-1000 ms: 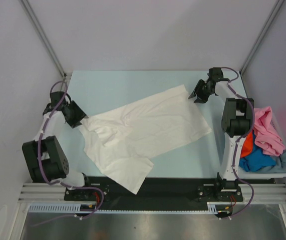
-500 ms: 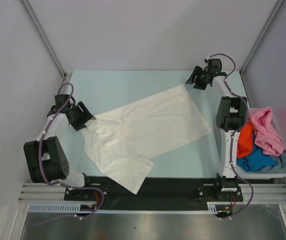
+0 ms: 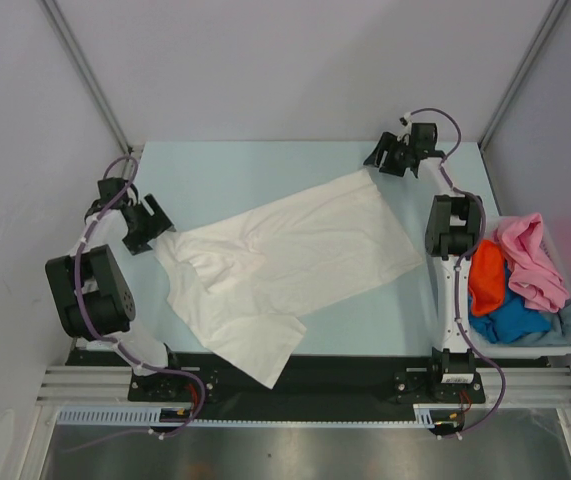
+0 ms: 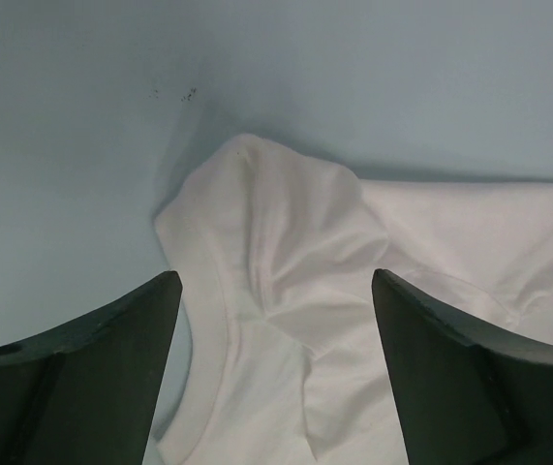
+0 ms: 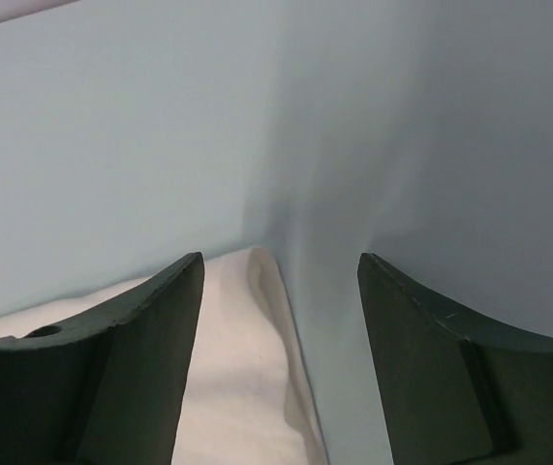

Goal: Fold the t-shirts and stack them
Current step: Fold the tshirt

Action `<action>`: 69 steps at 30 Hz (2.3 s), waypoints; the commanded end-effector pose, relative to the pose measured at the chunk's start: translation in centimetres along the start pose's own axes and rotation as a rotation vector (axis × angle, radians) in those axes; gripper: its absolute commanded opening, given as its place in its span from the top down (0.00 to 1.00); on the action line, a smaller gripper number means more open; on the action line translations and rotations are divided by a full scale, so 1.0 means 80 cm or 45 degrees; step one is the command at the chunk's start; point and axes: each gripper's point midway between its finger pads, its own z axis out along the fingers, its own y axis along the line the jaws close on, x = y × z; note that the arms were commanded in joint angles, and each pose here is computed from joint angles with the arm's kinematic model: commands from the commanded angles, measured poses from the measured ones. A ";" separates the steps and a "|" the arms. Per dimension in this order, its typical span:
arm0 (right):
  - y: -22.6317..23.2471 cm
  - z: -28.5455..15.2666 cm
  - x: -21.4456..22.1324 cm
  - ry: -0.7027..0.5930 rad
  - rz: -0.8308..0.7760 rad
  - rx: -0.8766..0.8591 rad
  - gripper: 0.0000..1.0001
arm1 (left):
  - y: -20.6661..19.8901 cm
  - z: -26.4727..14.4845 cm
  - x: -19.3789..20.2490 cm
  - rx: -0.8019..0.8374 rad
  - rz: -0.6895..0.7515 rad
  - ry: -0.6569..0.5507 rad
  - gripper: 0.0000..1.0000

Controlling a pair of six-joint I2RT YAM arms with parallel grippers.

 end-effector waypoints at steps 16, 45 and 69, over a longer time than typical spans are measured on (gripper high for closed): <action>0.044 0.015 0.037 0.123 0.050 -0.194 0.55 | 0.015 0.013 -0.026 -0.034 0.019 0.008 0.20; 0.036 0.028 0.066 0.185 0.173 -0.162 0.60 | 0.021 0.073 -0.024 -0.026 0.031 0.128 0.29; -0.034 -0.006 -0.050 -0.282 0.331 0.128 1.00 | -0.011 0.090 -0.082 0.112 0.040 -0.028 1.00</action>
